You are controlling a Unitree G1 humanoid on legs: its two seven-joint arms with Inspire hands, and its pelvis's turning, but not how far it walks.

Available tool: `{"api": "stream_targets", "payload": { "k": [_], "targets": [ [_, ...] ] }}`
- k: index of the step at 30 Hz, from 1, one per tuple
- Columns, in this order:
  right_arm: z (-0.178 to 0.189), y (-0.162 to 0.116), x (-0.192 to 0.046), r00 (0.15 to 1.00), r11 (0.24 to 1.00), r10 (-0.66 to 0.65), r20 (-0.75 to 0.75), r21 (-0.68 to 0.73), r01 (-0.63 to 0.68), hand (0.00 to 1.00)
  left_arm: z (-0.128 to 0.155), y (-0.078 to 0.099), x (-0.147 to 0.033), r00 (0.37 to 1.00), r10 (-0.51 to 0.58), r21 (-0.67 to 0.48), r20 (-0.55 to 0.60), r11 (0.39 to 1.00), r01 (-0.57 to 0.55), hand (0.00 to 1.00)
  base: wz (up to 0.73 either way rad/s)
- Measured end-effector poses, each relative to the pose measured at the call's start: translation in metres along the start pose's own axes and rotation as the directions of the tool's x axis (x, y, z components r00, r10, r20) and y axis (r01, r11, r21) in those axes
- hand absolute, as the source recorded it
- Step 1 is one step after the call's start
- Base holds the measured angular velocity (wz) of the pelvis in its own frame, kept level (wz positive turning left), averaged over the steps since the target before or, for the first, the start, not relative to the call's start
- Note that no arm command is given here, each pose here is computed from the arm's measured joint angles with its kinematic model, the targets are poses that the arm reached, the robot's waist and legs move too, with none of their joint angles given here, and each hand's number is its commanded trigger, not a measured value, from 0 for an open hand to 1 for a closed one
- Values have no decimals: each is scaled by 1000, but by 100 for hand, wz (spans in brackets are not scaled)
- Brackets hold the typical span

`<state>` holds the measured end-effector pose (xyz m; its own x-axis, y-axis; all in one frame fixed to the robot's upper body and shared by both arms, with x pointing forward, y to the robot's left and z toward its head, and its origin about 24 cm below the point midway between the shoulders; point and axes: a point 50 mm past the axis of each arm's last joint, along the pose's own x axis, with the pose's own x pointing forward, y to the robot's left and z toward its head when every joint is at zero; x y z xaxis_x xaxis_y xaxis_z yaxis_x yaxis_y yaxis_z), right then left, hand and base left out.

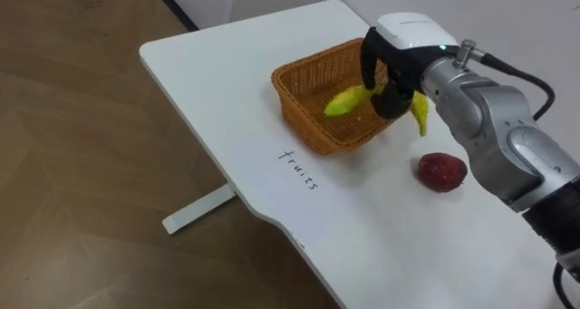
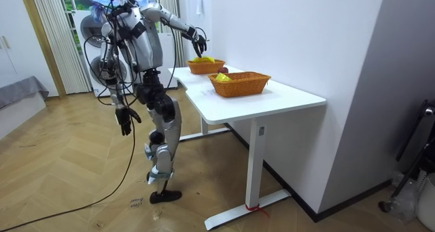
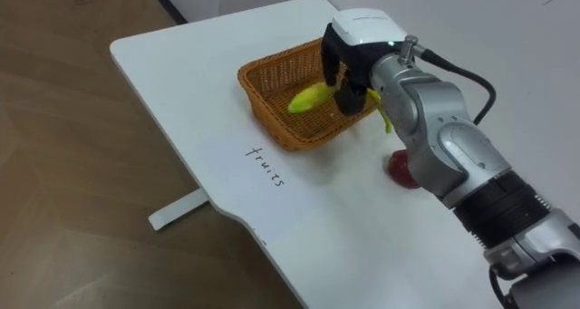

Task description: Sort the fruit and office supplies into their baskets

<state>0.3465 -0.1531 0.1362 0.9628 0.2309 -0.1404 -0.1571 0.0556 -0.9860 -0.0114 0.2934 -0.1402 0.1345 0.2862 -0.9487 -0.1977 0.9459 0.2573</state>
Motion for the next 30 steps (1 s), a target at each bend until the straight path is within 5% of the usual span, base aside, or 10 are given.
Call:
{"api": "stream_targets", "payload": {
  "k": [30],
  "targets": [
    [6, -8, -2, 997, 996, -60, 43, -70, 63, 0, 3, -2, 0, 1000, -8, -2, 25, 1000, 8, 0, -1]
  ]
}}
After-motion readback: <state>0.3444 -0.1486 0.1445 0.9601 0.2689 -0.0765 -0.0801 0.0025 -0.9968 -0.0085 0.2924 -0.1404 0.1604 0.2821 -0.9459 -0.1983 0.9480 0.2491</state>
